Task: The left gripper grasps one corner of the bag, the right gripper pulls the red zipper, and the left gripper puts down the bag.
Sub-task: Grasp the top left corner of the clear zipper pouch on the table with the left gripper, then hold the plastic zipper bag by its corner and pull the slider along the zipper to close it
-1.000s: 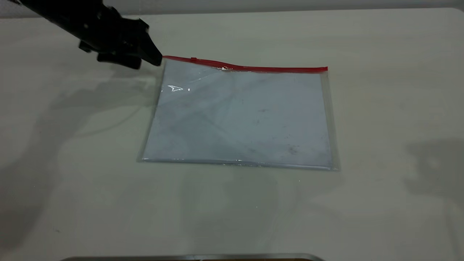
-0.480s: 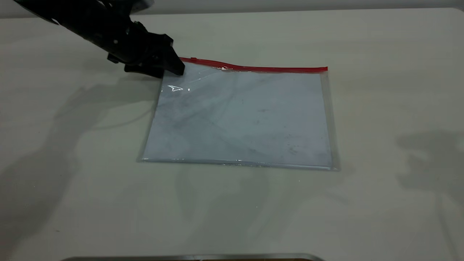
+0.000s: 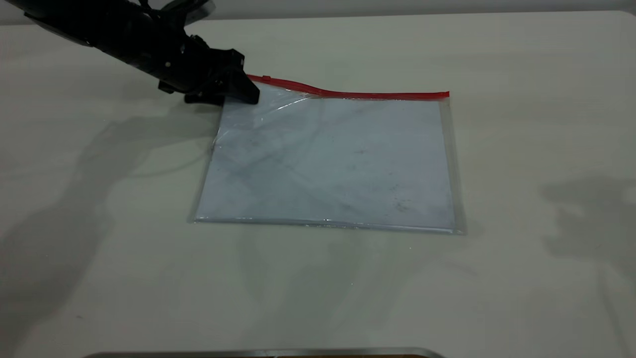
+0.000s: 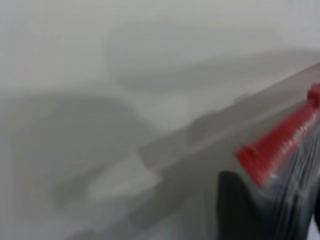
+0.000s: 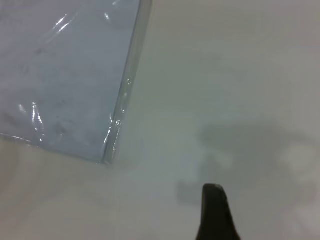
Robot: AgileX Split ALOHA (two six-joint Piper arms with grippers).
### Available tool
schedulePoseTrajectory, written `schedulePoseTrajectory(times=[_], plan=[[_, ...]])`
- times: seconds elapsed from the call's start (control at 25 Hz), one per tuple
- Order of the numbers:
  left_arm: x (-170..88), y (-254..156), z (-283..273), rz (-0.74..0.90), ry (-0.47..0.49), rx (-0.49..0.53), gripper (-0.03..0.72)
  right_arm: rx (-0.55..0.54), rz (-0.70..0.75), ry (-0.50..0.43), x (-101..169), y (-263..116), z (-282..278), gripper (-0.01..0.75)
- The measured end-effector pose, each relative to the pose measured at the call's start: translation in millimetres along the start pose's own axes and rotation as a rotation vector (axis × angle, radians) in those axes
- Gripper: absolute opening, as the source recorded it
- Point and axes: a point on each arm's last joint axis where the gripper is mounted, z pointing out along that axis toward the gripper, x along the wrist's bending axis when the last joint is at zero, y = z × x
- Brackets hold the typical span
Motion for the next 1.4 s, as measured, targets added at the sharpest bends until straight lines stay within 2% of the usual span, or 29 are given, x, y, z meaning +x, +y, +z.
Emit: schedulePoseTrajectory(times=[0.04, 0.16, 0.24, 0.4, 0.56, 0.68, 0.92, 1.16, 1.4], plan=[[-2, 1, 0, 0.003, -0.017, -0.007, 0.348, -0.003, -0.002, 0.004, 0, 0, 0, 0.553], [-5, 1, 0, 0.069, -0.059, -0.014, 0.108, -0.014, -0.014, 0.024, 2, 1, 0, 0.553], [-8, 2, -1, 0.162, -0.084, -0.017, 0.056, -0.027, -0.031, 0.045, 4, 2, 0, 0.553], [-18, 11, -5, 0.495, -0.178, -0.022, 0.053, -0.054, -0.079, 0.097, 8, 6, 5, 0.553], [-34, 18, -13, 0.858, -0.342, -0.039, 0.053, -0.037, -0.124, 0.172, 11, 6, 27, 0.553], [-42, 19, -19, 1.023, -0.453, -0.045, 0.053, -0.037, -0.159, 0.236, 13, 14, 44, 0.553], [-47, 21, -28, 1.174, -0.547, 0.032, 0.053, -0.038, -0.261, 0.399, 23, 40, 85, 0.553], [-49, 17, -30, 1.242, -0.596, 0.110, 0.053, 0.006, -0.441, 0.518, 69, 57, 137, 0.553], [-64, 14, -24, 1.279, -0.641, 0.140, 0.053, 0.048, -0.560, 0.626, 120, 59, 178, 0.553]])
